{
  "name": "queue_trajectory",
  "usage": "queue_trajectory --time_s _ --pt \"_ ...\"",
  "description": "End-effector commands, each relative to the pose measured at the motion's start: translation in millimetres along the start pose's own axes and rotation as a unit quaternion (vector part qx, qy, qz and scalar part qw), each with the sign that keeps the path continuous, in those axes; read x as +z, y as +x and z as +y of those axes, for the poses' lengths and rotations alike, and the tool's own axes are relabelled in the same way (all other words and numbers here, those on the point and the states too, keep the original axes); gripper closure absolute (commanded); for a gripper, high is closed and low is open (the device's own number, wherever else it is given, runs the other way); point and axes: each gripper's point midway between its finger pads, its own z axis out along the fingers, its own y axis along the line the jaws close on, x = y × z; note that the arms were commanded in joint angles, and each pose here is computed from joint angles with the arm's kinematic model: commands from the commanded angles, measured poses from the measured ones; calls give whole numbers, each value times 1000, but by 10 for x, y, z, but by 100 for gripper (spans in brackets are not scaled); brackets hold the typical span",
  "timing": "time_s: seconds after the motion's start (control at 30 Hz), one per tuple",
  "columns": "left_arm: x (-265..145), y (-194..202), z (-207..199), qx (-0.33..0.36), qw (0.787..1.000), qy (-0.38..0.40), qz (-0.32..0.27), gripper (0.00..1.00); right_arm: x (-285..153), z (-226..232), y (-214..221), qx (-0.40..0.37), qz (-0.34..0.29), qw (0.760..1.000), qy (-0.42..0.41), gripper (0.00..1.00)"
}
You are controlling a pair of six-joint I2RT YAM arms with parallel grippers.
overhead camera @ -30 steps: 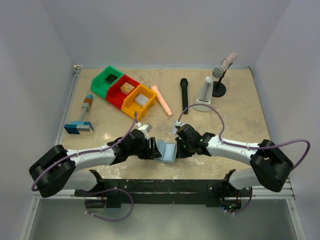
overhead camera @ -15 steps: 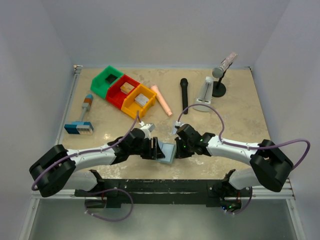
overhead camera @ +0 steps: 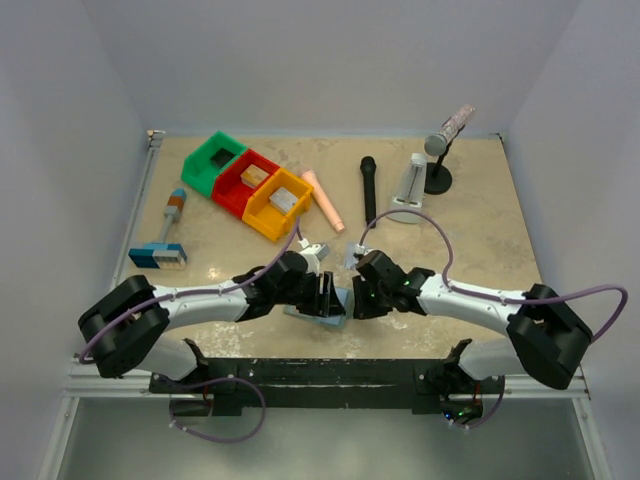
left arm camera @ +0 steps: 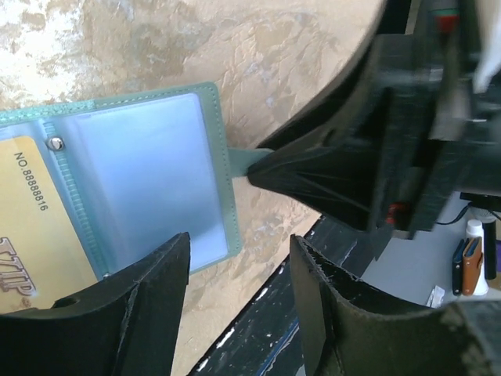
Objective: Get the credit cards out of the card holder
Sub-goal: Remove the credit card from the card holder.
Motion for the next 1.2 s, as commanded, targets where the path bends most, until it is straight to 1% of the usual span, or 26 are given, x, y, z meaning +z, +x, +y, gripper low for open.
queue_trajectory --time_s 0.0,0.13,0.23,0.3,0.33,0.37,0.43,0.53,0.63,0.7,0.9,1.0,1.17 --pt "-15 -164 -140 20 999 12 -24 43 -217 -162 -51 11 -37 999 37 69" --pt "-276 -358 -193 29 996 1 -79 42 -533 -209 -78 9 -66 997 38 60" --pt "-487 -489 -191 25 993 -5 -115 41 -737 -63 -193 -2 -92 996 2 58" --pt "-607 -550 -115 13 990 -16 -138 41 -837 144 -278 -12 -110 993 -50 58" --pt "-652 -563 17 -1 988 -33 -148 41 -871 249 -340 -16 -122 990 -74 59" --pt "-702 -589 105 -15 986 -43 -159 41 -900 381 -356 -21 -122 986 -107 60" --pt "-768 -599 334 -53 981 -62 -174 42 -912 577 -446 -28 -127 981 -146 64" --pt "-828 -575 548 -88 976 -76 -186 45 -813 818 -517 -36 -99 978 -179 74" --pt "-849 -459 703 -102 973 -101 -182 47 -602 955 -595 -28 -79 979 -188 76" --pt "-867 -418 761 -108 971 -110 -184 47 -458 1013 -628 -19 -66 980 -189 74" --pt "-889 -318 832 -115 970 -113 -184 51 -125 1165 -729 4 -39 980 -194 58" --pt "-876 -287 862 -116 969 -112 -185 51 -1 1184 -737 9 -24 982 -185 53" --pt "-854 -250 902 -116 969 -111 -186 52 169 1152 -716 2 -3 986 -166 52"
